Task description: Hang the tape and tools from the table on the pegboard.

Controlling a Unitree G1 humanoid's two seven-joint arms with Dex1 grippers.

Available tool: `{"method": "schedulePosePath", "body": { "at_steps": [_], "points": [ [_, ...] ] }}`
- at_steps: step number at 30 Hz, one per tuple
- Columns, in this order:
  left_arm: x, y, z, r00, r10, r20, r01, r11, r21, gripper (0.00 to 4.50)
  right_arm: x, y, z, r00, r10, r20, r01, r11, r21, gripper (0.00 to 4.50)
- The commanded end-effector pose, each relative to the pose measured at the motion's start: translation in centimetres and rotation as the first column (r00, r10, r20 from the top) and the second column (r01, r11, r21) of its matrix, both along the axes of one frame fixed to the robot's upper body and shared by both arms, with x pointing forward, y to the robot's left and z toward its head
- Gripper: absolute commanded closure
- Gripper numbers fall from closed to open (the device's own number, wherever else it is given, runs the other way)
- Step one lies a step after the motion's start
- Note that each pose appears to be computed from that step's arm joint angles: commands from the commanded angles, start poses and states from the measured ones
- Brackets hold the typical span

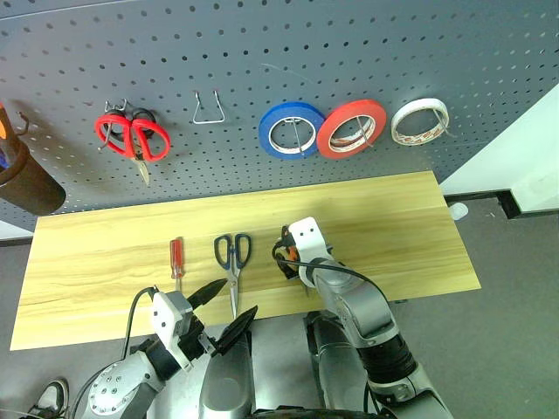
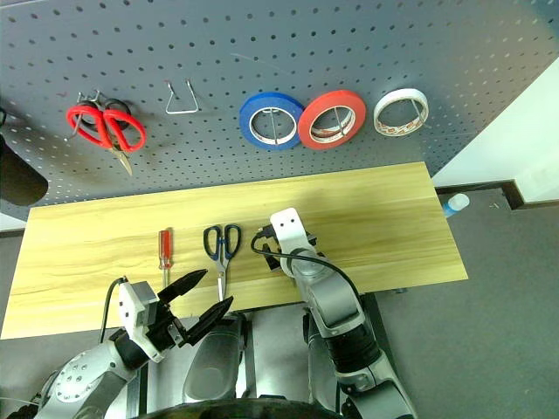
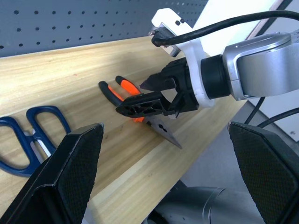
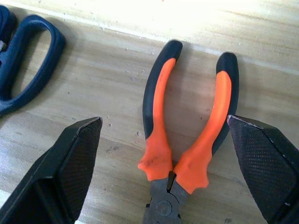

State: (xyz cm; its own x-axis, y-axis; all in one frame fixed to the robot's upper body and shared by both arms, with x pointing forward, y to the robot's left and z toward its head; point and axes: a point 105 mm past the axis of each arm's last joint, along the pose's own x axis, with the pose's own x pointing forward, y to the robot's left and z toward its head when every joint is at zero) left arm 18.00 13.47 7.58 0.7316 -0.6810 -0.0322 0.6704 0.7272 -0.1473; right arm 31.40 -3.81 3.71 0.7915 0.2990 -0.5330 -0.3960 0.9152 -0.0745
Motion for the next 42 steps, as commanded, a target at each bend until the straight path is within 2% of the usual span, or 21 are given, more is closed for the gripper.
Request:
{"method": "schedulePosePath", "body": {
  "at_steps": [1, 12, 19, 38, 42],
  "points": [
    [-0.5, -0.4, 0.5, 1.000, -0.012, 0.013, 0.012, 1.000, -0.007, 0.03, 0.1, -0.2, 0.1, 1.000, -0.014, -0.005, 0.013, 1.000, -0.011, 0.01],
    [-0.8, -0.4, 0.6, 1.000, -0.008, 0.012, 0.009, 1.000, -0.007, 0.03, 0.0, -0.7, -0.5, 0.998, -0.027, -0.049, 0.025, 0.999, -0.048, 0.01],
    [-0.9, -0.5, 0.6, 1.000, -0.005, 0.011, 0.005, 1.000, -0.005, 0.03, -0.8, -0.4, -1.6, 0.992, 0.015, -0.125, -0.023, 0.998, -0.063, 0.01],
    [-1.4, -1.1, 0.8, 1.000, 0.004, 0.003, -0.004, 1.000, -0.012, 0.03, 0.0, -0.5, -1.9, 0.992, 0.013, -0.123, -0.023, 0.996, -0.082, 0.01],
    [-1.4, -1.1, 0.8, 1.000, 0.008, 0.003, -0.008, 1.000, -0.011, 0.03, 0.1, -0.6, -1.9, 0.993, 0.009, -0.116, -0.019, 0.996, -0.088, 0.80]
  ]
}}
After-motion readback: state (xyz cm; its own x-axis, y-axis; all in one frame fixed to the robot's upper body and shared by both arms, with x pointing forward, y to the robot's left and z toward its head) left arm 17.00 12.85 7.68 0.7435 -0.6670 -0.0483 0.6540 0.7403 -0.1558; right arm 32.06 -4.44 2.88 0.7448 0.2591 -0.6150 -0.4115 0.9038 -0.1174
